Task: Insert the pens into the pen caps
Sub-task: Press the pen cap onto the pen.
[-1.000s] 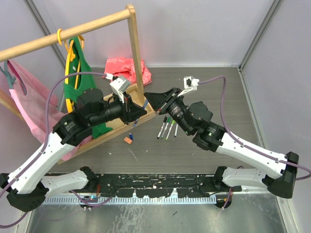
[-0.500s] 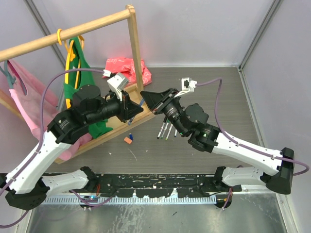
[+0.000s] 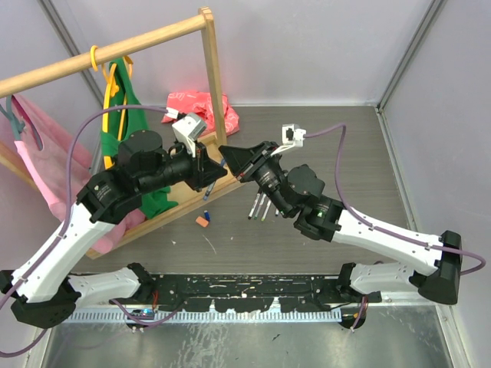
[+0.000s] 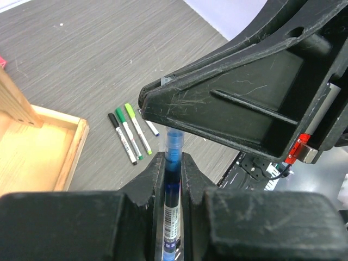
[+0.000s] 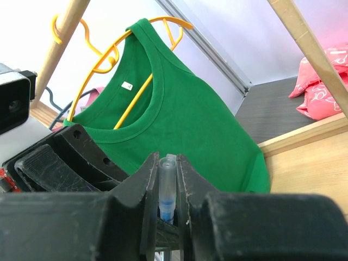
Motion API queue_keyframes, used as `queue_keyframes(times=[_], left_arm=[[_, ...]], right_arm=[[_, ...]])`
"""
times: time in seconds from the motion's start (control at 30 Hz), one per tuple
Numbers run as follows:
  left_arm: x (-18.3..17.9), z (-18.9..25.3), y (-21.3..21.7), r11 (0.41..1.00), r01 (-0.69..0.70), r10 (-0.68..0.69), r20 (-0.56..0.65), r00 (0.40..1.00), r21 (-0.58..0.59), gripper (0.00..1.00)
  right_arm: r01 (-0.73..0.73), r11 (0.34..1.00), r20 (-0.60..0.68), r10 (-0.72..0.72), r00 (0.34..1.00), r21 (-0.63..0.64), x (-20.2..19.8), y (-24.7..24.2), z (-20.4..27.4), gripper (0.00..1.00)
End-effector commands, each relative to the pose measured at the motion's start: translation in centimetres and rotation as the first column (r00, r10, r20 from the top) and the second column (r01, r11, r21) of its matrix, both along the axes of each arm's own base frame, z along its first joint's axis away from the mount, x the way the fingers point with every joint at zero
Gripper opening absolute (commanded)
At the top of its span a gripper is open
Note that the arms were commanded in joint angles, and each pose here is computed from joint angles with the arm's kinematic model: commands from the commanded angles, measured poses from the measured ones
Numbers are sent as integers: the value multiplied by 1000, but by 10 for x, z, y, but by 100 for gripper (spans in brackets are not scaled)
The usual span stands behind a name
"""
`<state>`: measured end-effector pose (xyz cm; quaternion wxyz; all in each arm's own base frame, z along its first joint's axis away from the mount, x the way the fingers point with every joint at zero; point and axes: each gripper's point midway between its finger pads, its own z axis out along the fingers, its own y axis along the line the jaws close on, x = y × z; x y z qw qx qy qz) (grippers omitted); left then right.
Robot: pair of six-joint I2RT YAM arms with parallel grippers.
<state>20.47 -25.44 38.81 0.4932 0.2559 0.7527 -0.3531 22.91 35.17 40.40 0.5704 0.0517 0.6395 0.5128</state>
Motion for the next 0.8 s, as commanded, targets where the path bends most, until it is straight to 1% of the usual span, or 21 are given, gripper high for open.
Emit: queue_keyframes(times=[0.0, 0.17, 0.27, 0.4, 0.53, 0.6, 0.77], left_arm=[[10, 182, 16, 880, 37, 196, 433, 880, -473, 0], [-5, 159, 9, 903, 97, 100, 425, 900, -418, 0], [-12, 143, 2, 915, 140, 30, 411, 911, -378, 0], [-18, 122, -13, 923, 209, -77, 376, 923, -323, 0], [-18, 108, -18, 926, 222, -109, 346, 932, -305, 0], [-18, 104, -19, 927, 221, -113, 337, 935, -302, 0], [-16, 94, -19, 935, 209, -113, 318, 941, -287, 0]], right_arm=[[-319, 882, -189, 268, 945, -347, -70, 35, -111, 0], [-219, 932, -84, 204, 975, -288, -48, 14, -59, 0], [-203, 950, -25, 203, 979, -239, -40, 6, -27, 4], [-172, 962, 49, 186, 981, -210, -34, -1, 9, 8], [-147, 973, 109, 168, 980, -180, -31, -7, 38, 18], [-130, 977, 135, 154, 979, -167, -31, -12, 51, 26], [-111, 983, 225, 142, 964, -147, -37, -28, 77, 43]])
